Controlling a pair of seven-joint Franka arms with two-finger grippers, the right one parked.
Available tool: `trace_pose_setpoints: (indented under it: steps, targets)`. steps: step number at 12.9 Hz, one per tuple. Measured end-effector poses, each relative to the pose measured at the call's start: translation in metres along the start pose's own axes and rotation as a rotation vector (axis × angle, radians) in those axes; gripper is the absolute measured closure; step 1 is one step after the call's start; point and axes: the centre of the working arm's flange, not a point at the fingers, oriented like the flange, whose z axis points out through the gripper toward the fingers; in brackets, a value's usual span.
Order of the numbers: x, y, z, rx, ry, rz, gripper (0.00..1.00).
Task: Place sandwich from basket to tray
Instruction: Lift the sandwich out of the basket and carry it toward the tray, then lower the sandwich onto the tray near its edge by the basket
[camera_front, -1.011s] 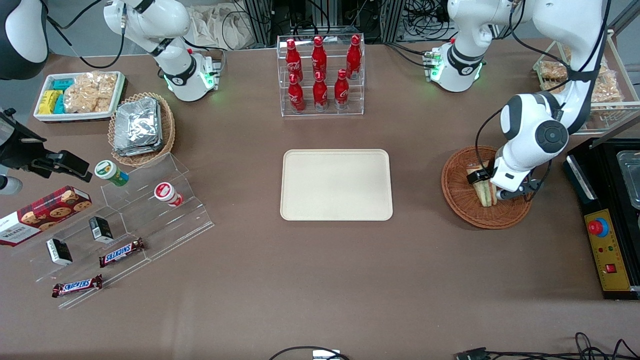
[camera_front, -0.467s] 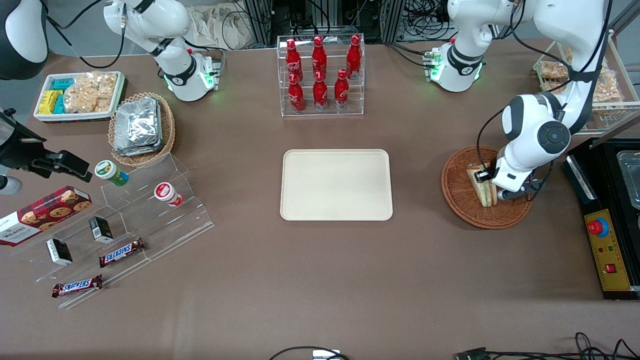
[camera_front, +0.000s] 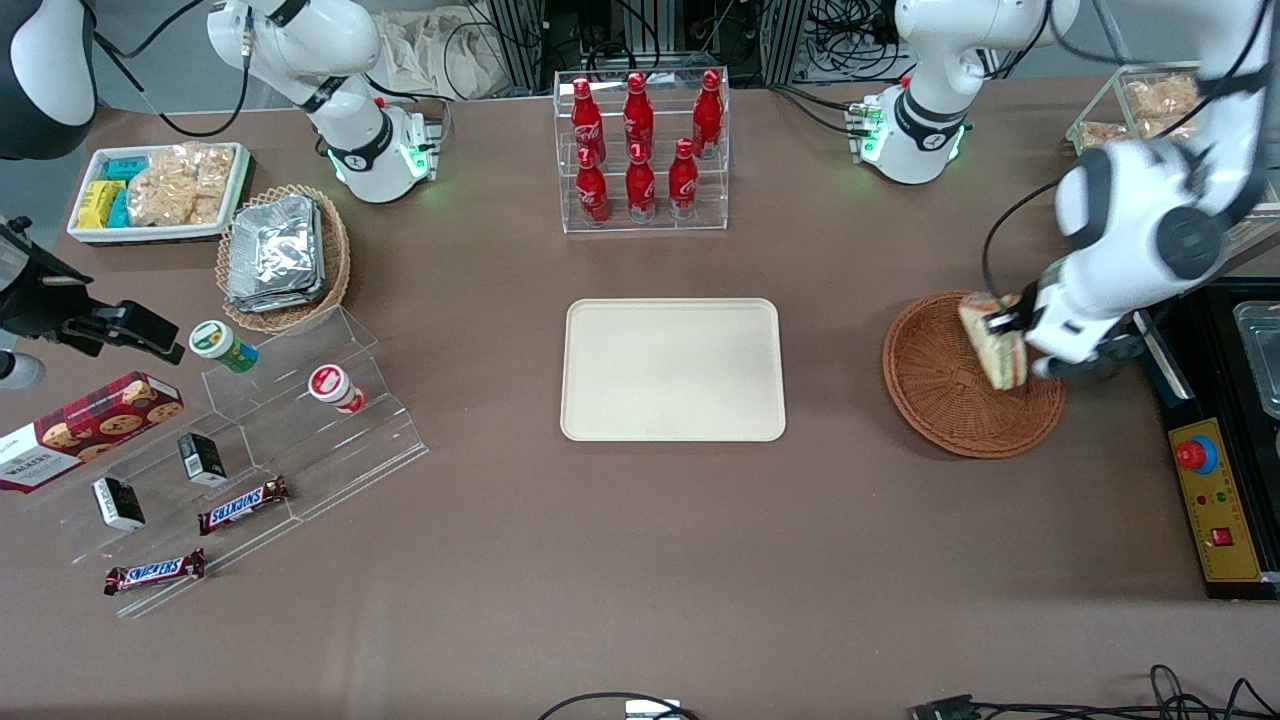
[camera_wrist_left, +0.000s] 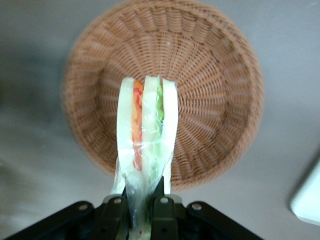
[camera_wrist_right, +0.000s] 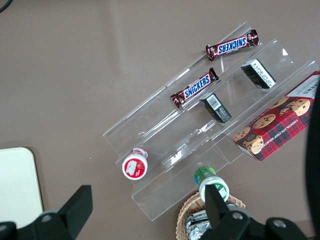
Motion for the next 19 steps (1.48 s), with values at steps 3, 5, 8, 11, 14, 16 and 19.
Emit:
trace_pose_setpoints:
  steps: [3, 5, 8, 11, 14, 16, 19]
  targets:
    - [-0.025, -0.013, -0.151, -0.008, 0.008, 0.023, 0.82]
    - [-0.035, -0.013, -0.206, -0.01, 0.034, 0.046, 0.82]
    - [-0.035, 0.014, -0.223, -0.001, 0.05, 0.097, 0.81]
    - [-0.058, 0.119, -0.212, 0.042, 0.045, 0.191, 0.78]
    - [-0.101, 0.244, -0.188, 0.068, 0.032, 0.184, 0.78]
    - [-0.122, 0.303, -0.17, 0.065, 0.003, 0.146, 0.78]
    - [-0.117, 0.331, -0.132, 0.09, -0.032, 0.138, 0.77]
